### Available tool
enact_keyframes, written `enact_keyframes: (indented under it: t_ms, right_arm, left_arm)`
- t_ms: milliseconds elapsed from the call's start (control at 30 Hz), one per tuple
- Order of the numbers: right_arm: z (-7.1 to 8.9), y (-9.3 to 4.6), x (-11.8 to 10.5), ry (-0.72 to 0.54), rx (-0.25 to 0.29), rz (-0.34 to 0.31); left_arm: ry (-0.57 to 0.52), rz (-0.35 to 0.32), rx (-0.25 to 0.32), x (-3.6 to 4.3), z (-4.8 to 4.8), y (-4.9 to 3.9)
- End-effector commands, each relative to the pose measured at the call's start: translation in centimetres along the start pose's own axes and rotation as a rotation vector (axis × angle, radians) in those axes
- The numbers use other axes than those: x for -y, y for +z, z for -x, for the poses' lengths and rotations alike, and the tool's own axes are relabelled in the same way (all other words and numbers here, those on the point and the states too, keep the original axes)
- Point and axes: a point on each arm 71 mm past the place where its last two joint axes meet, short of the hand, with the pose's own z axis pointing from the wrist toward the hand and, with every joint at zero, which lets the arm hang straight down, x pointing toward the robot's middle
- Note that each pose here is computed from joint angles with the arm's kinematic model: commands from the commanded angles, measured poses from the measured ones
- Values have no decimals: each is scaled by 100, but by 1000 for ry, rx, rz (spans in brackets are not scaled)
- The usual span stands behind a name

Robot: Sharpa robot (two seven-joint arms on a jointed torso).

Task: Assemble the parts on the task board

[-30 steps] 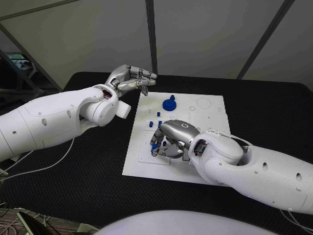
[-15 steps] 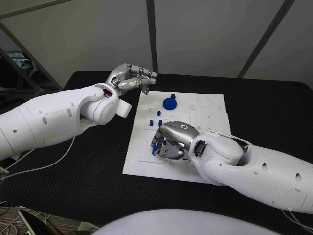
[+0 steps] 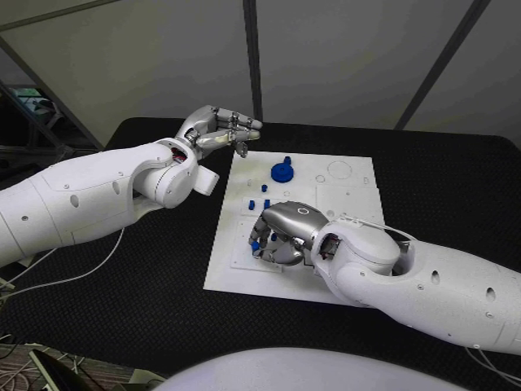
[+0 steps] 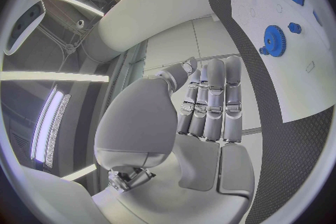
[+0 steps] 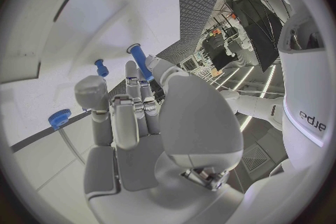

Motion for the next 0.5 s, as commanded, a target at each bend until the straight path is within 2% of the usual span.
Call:
enact_keyframes:
  t_ms: [33, 500]
  right_arm:
    - [-66, -4, 54, -42, -46, -28]
    - [-55, -26, 50, -61, -37, -27]
  left_arm:
    - [-5, -4, -10, 13, -13, 6]
    - [-5, -3, -10, 11, -10, 6]
